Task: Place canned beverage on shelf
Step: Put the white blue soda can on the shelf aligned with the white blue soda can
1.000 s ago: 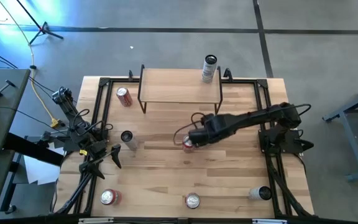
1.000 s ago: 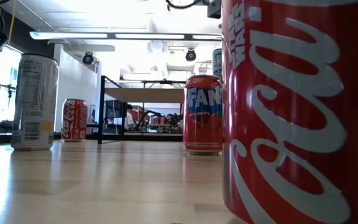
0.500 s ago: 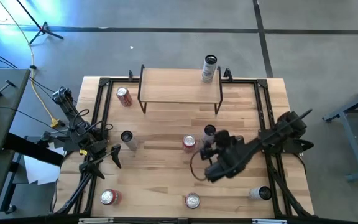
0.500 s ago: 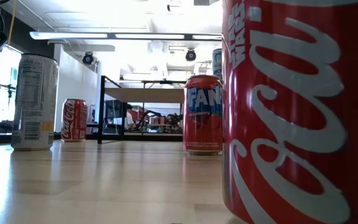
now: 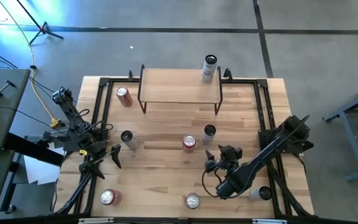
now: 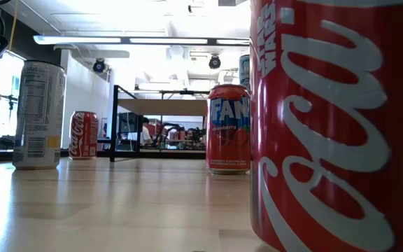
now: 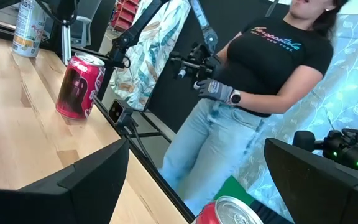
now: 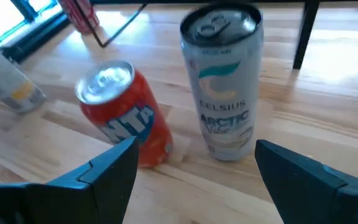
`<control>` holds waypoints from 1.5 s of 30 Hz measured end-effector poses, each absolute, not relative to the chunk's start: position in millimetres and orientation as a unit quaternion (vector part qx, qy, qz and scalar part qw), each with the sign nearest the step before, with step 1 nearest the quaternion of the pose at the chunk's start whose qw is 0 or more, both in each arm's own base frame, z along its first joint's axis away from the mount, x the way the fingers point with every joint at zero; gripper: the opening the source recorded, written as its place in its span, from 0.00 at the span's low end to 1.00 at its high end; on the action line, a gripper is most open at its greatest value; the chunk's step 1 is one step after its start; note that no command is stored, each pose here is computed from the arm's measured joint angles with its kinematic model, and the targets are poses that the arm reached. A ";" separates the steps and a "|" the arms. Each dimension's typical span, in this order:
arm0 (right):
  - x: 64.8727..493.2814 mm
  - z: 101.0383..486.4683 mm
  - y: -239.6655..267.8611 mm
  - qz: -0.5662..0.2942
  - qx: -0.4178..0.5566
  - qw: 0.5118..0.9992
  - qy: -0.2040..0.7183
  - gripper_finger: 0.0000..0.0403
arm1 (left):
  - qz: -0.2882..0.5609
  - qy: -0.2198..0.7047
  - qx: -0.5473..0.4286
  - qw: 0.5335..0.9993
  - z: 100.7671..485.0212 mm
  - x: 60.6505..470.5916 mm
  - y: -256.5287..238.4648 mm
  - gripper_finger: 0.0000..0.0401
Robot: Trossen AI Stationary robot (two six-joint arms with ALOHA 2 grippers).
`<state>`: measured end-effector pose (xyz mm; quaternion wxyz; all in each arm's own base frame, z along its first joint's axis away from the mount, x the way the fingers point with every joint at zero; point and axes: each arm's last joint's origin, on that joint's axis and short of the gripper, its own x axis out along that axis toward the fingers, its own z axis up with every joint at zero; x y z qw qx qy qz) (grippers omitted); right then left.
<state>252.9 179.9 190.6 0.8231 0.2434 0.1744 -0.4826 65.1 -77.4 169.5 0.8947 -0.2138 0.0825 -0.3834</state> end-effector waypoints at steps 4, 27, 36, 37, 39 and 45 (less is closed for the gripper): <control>257.2 181.1 178.2 -0.465 0.222 0.837 0.184 0.77 | -0.383 0.082 -0.214 0.895 169.5 65.0 -77.4 0.90; 273.6 152.9 165.9 -0.489 0.155 0.855 0.078 0.77 | -0.383 0.082 -0.214 0.895 169.5 65.1 -77.4 0.90; 269.2 136.4 158.2 -0.521 0.163 0.836 0.058 0.77 | -0.383 0.082 -0.214 0.895 169.5 65.1 -77.4 0.90; 269.3 134.8 157.3 -0.525 0.166 0.833 0.057 0.77 | -0.383 0.082 -0.214 0.895 169.4 65.1 -77.4 0.90; 269.4 132.2 156.6 -0.528 0.169 0.831 0.053 0.77 | -0.383 0.082 -0.214 0.895 169.5 65.1 -77.4 0.90; 269.6 133.1 150.9 -0.535 0.153 0.829 0.050 0.77 | -0.383 0.082 -0.214 0.895 169.4 65.1 -77.4 0.90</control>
